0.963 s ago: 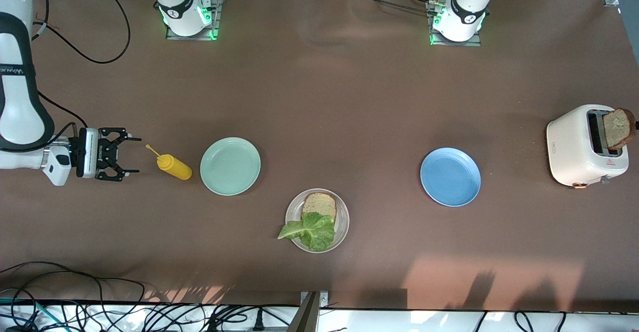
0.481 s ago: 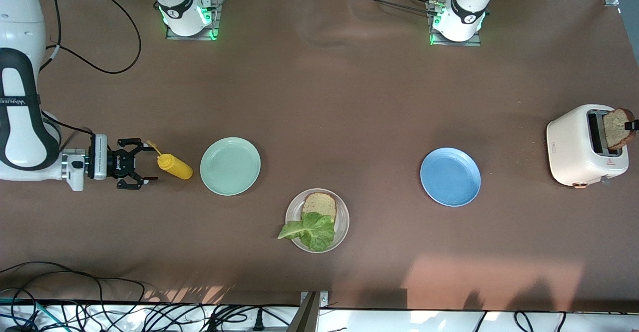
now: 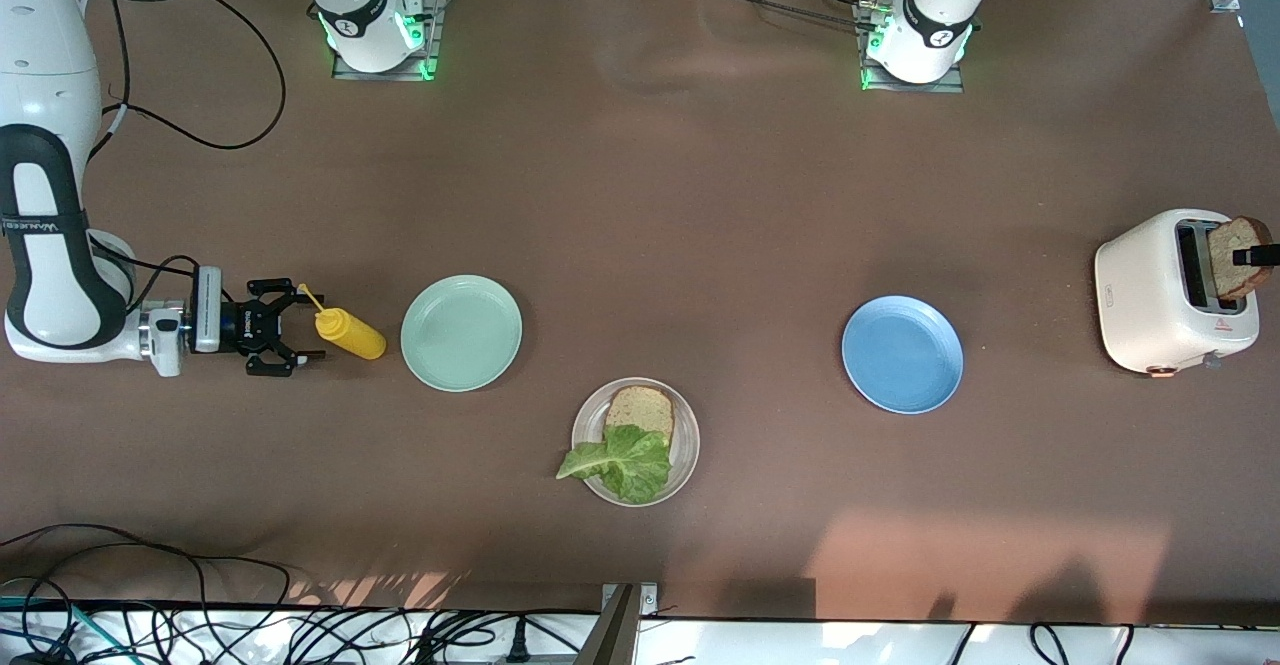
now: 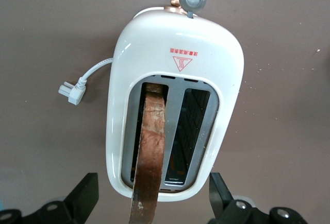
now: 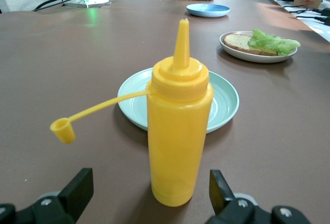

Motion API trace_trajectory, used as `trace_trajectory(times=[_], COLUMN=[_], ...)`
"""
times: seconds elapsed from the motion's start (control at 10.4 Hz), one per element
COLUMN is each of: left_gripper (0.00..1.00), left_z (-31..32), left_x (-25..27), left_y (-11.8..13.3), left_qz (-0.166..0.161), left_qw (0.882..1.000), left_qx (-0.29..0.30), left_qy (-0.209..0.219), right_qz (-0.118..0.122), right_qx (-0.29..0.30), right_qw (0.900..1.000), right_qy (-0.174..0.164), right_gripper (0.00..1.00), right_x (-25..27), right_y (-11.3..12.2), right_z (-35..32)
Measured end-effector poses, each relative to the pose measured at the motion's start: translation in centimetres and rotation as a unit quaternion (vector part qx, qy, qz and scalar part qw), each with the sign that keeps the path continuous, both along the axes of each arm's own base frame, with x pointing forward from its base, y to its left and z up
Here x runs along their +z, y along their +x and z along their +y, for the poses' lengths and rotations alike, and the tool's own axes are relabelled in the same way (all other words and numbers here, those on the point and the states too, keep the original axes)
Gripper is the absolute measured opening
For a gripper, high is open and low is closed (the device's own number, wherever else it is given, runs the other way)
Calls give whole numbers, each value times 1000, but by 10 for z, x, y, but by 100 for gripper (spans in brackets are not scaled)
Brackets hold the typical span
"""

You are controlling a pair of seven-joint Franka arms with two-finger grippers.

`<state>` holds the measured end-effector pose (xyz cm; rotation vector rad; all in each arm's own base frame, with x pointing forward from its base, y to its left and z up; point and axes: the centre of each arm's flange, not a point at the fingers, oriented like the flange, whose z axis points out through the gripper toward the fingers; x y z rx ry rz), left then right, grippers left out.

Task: Make sandwich on beige plate with both arms
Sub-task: 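Grasp the mustard with the right gripper while the left gripper grasps toast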

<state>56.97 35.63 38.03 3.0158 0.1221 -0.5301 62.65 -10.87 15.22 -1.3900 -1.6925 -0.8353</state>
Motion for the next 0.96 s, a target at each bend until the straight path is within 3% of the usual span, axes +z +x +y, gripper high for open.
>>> trace_trajectory(times=[0.39,0.48,0.67,0.87,0.96], left_gripper=[87,78,43,20,13], left_z=[-2,-2,-2,-3,-3], left_x=[-8,-8,-8,-8,-7], left_y=[-1,-1,-1,-1,-1], left_qz=[6,6,6,5,5], left_qw=[1000,1000,1000,1000,1000], left_qx=[8,8,7,7,7], left_qy=[0,0,0,0,0], right_qz=[9,8,-2,-8,-9], right_qx=[-11,-14,-12,-12,-15], right_qw=[999,999,999,999,999], right_qy=[37,40,42,42,43], right_gripper=[100,99,88,59,59], right_x=[-33,-35,-32,-30,-30], right_y=[-4,-3,4,9,10], right_z=[17,22,36,46,48])
